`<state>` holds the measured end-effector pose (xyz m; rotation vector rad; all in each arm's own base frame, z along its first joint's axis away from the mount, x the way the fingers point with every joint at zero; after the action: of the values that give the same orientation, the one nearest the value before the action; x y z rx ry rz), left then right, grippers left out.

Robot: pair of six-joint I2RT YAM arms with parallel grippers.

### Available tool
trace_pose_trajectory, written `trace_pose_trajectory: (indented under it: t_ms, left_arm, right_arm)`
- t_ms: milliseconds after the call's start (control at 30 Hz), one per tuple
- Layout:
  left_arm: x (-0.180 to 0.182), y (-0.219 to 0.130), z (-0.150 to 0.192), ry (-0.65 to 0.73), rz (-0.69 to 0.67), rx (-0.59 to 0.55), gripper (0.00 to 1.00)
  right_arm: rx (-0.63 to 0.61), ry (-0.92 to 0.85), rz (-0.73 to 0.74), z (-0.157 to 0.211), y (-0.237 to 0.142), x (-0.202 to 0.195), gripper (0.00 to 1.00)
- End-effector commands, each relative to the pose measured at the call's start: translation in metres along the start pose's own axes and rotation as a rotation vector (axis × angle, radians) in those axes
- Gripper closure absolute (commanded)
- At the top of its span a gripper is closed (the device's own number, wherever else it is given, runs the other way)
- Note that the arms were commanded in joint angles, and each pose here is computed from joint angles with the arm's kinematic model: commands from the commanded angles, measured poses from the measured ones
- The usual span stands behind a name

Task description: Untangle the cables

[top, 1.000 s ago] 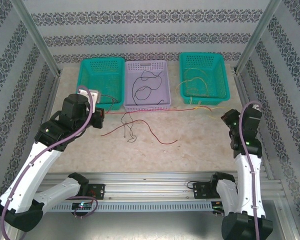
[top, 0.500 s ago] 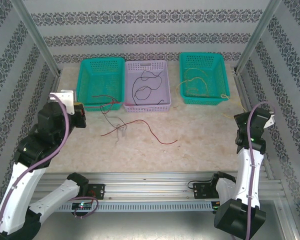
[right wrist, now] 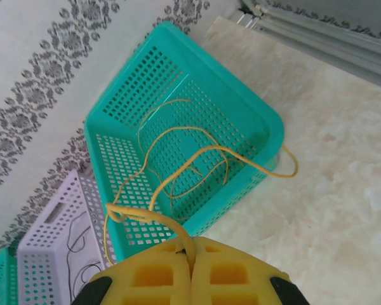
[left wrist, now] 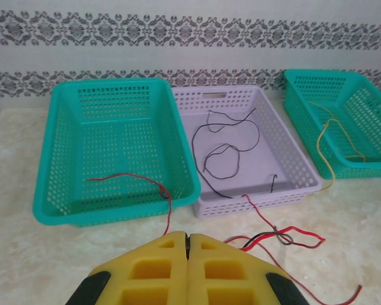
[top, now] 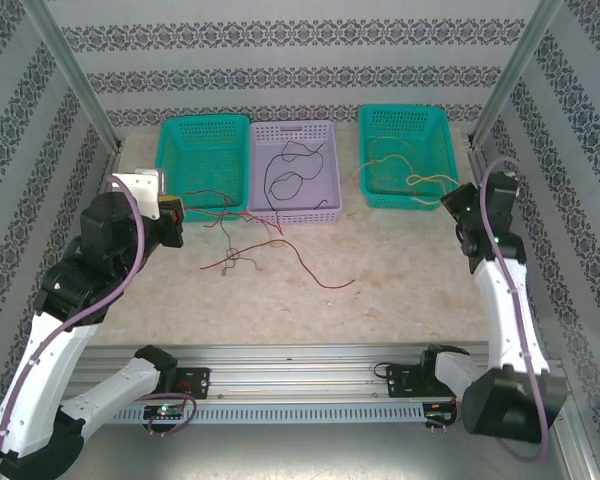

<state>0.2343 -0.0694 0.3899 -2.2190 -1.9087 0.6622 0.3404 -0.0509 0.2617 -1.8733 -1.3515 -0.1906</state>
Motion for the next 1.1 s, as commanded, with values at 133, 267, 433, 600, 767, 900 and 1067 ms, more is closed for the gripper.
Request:
trace_pose_trajectory:
  t_ms: [133,267,433,600,767,900,1067]
  left_arm:
    - [-0.021,0.010,-0.009,-0.076,0.121,-0.023,1.00]
    - [-0.025,0.020,0.000,-0.075,0.140,0.012,1.00]
    - [-0.026,0.027,0.009,-0.078,0.151,0.030,1.00]
    - [-0.026,0.031,0.016,-0.079,0.157,0.042,1.00]
    - [-0.029,0.040,0.025,-0.093,0.174,0.069,1.00]
    - [-0.028,0.041,0.027,-0.077,0.167,0.073,1.00]
    - [-0.024,0.045,0.032,-0.070,0.150,0.068,1.00]
  right_arm:
    - [-0.021,-0.121,-0.004,-0.020,0.038,0.043,1.00]
    - [-0.043,-0.204,-0.060,-0.040,0.043,0.091,1.00]
    - [-0.126,-0.289,-0.012,-0.066,0.055,0.118,1.00]
    - [0.009,-0.312,0.025,-0.051,0.117,0.119,1.00]
    - [0.126,-0.299,-0.020,-0.028,0.168,0.130,1.00]
    - [0.060,-0.356,-0.033,-0.046,0.157,0.158,1.00]
    - [-0.014,-0.407,-0.032,-0.070,0.138,0.181,1.00]
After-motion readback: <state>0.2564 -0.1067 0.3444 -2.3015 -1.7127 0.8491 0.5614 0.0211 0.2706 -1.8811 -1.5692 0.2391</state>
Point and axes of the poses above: each hand's point on the last joint's axis, 136 mm out from that joint toward the fingers, its own y axis out along the fingers, its own x axis along the line the jaws close on, z = x × y, the point moved 2 cm from there along -y, back along the fingers, and after that the axes turned 7 degrees about -y, right-handed, at the moved point
